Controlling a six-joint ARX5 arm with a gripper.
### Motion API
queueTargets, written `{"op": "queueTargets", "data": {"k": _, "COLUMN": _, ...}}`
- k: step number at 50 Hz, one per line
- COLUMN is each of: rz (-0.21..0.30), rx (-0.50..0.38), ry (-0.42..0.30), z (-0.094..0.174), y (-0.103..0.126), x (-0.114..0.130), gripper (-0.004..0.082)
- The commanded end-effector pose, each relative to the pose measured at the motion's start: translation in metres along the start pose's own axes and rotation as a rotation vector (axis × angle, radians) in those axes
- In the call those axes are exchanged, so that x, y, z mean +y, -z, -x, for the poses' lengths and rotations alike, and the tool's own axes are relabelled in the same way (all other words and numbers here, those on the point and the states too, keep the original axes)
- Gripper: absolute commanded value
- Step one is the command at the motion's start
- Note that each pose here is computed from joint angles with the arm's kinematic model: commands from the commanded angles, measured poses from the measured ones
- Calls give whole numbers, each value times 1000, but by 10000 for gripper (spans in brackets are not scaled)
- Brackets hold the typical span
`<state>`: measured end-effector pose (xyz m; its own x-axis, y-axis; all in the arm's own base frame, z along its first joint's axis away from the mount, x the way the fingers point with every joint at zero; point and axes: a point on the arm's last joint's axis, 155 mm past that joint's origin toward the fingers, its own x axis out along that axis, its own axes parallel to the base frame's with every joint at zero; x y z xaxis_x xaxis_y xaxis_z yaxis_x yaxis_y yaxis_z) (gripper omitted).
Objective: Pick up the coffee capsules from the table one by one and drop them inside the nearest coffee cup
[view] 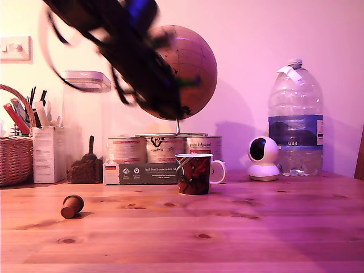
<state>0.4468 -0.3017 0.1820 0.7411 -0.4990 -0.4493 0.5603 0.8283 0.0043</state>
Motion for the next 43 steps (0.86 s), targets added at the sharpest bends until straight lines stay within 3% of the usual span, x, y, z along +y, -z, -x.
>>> {"op": "queueTargets", "data": {"k": 1, "rz": 15, "rx": -8, "ry": 1, "z": 10, "y": 8, "x": -1, "gripper": 1}}
{"op": "queueTargets", "data": {"k": 21, "rz": 91, "rx": -21, "ry": -11, "z": 55, "y": 44, "x": 0, "gripper": 1}}
{"op": "queueTargets", "data": {"k": 43, "rz": 134, "rx": -5, "ry": -44, "z": 88, "y": 82, "x": 3, "gripper": 1}}
